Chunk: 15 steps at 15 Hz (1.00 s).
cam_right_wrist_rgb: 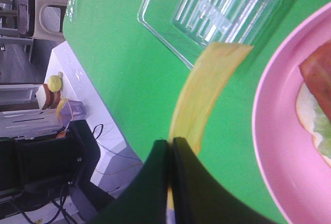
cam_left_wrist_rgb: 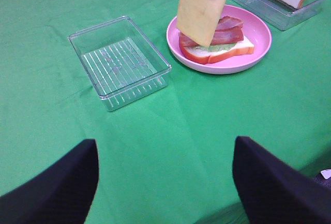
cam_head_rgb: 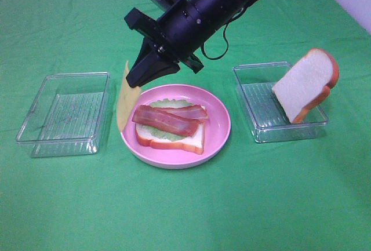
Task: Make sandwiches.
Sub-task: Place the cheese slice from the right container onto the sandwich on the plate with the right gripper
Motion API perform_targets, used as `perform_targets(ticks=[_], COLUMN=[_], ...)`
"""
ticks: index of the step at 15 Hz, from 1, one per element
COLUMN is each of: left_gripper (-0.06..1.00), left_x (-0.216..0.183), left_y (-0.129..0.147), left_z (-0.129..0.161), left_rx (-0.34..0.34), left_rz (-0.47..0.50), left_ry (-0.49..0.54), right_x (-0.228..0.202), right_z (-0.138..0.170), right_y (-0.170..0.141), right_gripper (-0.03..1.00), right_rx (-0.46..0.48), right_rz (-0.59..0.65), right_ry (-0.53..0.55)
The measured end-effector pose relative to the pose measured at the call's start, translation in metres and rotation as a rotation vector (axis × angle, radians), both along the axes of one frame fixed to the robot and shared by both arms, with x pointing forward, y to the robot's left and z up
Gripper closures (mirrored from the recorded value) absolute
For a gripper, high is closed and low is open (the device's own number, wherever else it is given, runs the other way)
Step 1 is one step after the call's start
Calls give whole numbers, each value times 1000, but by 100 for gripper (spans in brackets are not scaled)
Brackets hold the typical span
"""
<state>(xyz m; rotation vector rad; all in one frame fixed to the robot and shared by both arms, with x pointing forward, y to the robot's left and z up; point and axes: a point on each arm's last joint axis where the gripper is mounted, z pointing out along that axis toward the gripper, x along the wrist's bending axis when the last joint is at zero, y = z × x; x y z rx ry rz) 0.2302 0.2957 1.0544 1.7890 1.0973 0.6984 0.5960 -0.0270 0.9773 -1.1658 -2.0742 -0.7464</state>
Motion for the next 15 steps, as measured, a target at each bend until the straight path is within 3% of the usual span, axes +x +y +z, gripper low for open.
perform_targets(ticks=[4,10,15], left_gripper=[25,25,25], left_x=[0,0,0], left_y=[0,0,0], left_z=[0,0,0], left_rx=[0,1,1], left_rz=[0,1,1], left_ry=[0,0,0], right_x=[7,14,16], right_z=[-28,-43,-47], right_y=[1,-17,-22], right_gripper=[97,97,97], right_rx=[-49,-271,-334], right_rz=[-21,-54,-47], right_ry=[20,-36,-69])
